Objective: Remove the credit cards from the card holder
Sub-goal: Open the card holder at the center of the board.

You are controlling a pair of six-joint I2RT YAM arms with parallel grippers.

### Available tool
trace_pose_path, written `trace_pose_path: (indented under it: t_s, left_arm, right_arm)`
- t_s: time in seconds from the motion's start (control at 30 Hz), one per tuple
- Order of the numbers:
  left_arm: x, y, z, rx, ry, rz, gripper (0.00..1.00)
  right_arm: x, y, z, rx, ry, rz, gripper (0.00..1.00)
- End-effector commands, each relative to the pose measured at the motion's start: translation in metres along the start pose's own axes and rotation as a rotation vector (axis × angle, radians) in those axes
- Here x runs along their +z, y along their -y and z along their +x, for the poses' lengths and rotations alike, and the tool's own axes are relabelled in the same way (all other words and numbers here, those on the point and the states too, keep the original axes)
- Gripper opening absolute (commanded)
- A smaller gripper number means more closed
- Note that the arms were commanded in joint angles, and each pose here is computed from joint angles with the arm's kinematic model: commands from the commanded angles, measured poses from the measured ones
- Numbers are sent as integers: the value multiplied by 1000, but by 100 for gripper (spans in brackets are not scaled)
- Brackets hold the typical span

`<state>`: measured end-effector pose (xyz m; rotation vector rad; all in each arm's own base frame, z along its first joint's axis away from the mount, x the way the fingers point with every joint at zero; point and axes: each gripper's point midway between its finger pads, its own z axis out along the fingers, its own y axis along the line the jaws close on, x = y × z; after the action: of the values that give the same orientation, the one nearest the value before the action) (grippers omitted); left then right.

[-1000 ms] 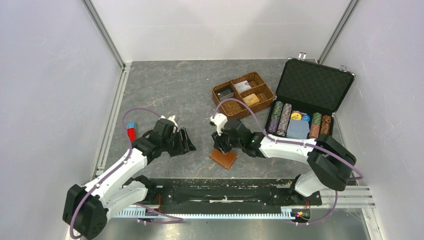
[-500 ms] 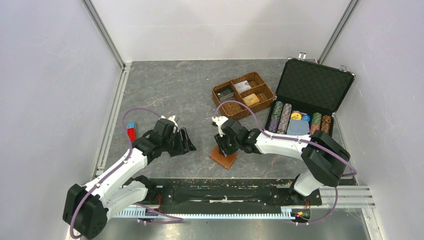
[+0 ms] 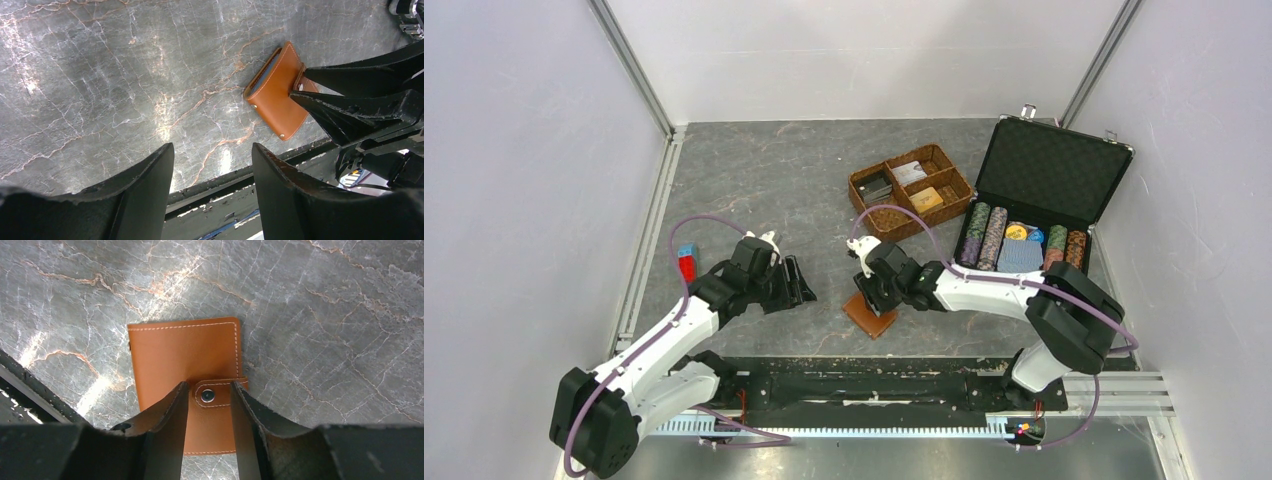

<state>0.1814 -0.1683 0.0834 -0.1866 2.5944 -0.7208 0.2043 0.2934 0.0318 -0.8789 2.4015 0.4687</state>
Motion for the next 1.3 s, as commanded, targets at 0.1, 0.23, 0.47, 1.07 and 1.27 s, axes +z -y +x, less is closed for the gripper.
trace_pose_path:
  t_s: [0.1,0.23,0.47,1.07,1.27]
  left_arm:
    - [1,7,-5,-20,16,23,65]
    - [2,7,-4,-26,11,30,65]
    - [1,9,-3,-25,11,42,65]
    - [1,10,1,-34,-5,53,66]
    - [2,12,2,-41,-6,73,71]
  right_arm:
    - [-7,-1,10,-31,-6,17,41]
    - [-5,1,17,-38,-19,34,40]
    - [-4,6,26,-34,-26,69,16]
    - [-42,-23,-46,91,262,-70,0]
    - [-69,-34,-71,153,373,-147,0]
